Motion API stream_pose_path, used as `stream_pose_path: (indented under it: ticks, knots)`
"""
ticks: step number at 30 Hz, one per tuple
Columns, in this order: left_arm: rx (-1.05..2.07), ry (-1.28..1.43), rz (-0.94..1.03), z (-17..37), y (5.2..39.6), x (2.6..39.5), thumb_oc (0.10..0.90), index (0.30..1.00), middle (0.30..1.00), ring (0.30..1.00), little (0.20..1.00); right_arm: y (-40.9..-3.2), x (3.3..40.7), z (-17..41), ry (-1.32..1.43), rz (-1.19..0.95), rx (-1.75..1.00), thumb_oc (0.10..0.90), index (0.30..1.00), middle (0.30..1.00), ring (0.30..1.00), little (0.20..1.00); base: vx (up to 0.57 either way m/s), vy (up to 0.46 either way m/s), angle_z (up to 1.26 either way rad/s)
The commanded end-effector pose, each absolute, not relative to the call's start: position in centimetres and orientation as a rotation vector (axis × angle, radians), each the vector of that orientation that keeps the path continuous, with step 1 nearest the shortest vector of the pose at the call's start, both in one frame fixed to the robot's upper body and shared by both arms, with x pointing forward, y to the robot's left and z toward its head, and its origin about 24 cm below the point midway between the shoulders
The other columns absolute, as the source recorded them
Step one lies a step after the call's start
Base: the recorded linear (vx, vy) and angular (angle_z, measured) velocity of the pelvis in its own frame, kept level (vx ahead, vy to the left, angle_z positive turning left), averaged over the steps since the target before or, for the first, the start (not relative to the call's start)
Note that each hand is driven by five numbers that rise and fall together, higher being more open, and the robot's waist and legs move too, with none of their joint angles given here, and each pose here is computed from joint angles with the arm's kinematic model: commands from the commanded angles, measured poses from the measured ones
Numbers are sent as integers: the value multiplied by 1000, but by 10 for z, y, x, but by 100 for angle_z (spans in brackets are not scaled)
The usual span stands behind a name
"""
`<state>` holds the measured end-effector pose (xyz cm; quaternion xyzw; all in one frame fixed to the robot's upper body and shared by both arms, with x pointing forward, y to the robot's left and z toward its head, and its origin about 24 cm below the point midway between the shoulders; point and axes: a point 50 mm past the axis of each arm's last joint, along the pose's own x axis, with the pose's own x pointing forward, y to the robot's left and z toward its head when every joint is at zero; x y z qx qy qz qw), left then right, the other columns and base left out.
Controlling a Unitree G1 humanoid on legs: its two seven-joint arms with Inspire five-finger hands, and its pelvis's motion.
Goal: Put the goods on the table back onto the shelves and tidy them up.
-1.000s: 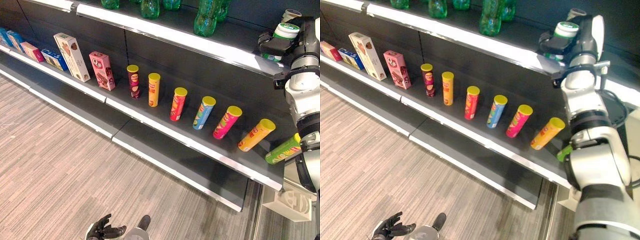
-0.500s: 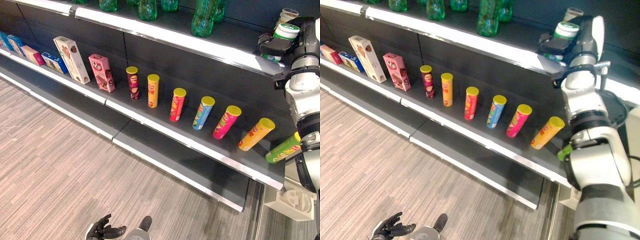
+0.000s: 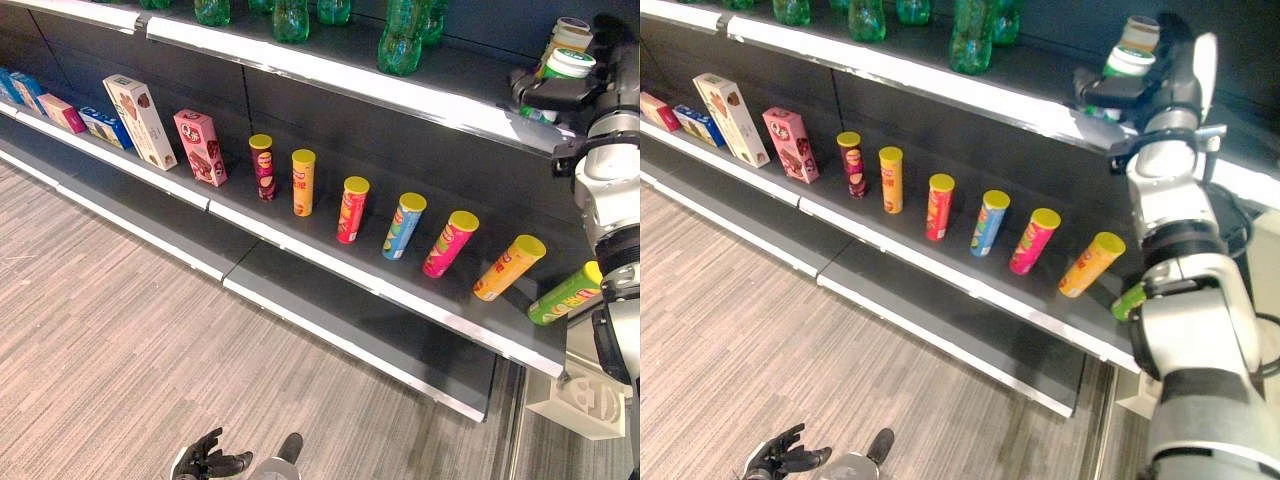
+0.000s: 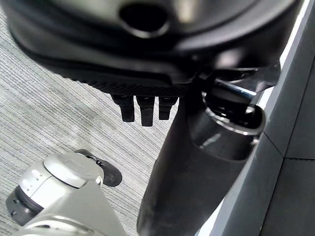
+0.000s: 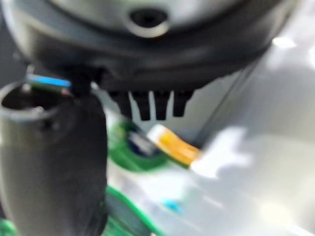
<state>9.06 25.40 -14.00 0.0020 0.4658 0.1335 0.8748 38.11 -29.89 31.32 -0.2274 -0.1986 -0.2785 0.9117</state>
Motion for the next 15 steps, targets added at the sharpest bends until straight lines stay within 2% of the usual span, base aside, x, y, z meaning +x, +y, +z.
stream_pose_path:
  ticks: [1, 2, 4, 5, 6, 10, 12, 14, 15]
  knots:
    - [94, 883, 250, -127, 266, 111, 800, 900, 900, 900, 900, -254, 326, 413, -995, -511, -452, 800, 900, 900, 900, 900, 0, 0, 0]
    - [98, 884, 250, -126, 267, 111, 800, 900, 900, 900, 900, -255, 326, 411, -992, -514, -451, 800, 900, 900, 900, 900, -4, 7, -10]
    - [83, 887, 263, -129, 263, 110, 800, 900, 900, 900, 900, -230, 266, 400, -1293, -337, -423, 800, 900, 900, 900, 900, -6, 3, -4]
    - [66, 889, 265, -130, 259, 109, 800, 900, 900, 900, 900, -224, 252, 383, -1322, -225, -395, 800, 900, 900, 900, 900, -18, -3, -32]
    - [51, 892, 258, -131, 257, 107, 800, 900, 900, 900, 900, -220, 247, 358, -1277, -89, -363, 800, 900, 900, 900, 900, -36, -11, -53]
    - [37, 891, 254, -131, 258, 104, 800, 900, 900, 900, 900, -218, 241, 307, -1105, 123, -270, 800, 900, 900, 900, 900, -28, -12, -55]
    - [45, 887, 247, -130, 261, 103, 800, 900, 900, 900, 900, -221, 235, 283, -1022, 157, -265, 800, 900, 900, 900, 900, -49, -20, -55]
    - [55, 885, 240, -131, 261, 105, 800, 900, 900, 900, 900, -221, 234, 224, -801, 177, -185, 800, 900, 900, 900, 900, -75, -21, -43]
    - [59, 894, 233, -132, 260, 103, 800, 900, 900, 900, 900, -220, 233, 212, -751, 186, -170, 800, 900, 900, 900, 900, -38, -16, -38]
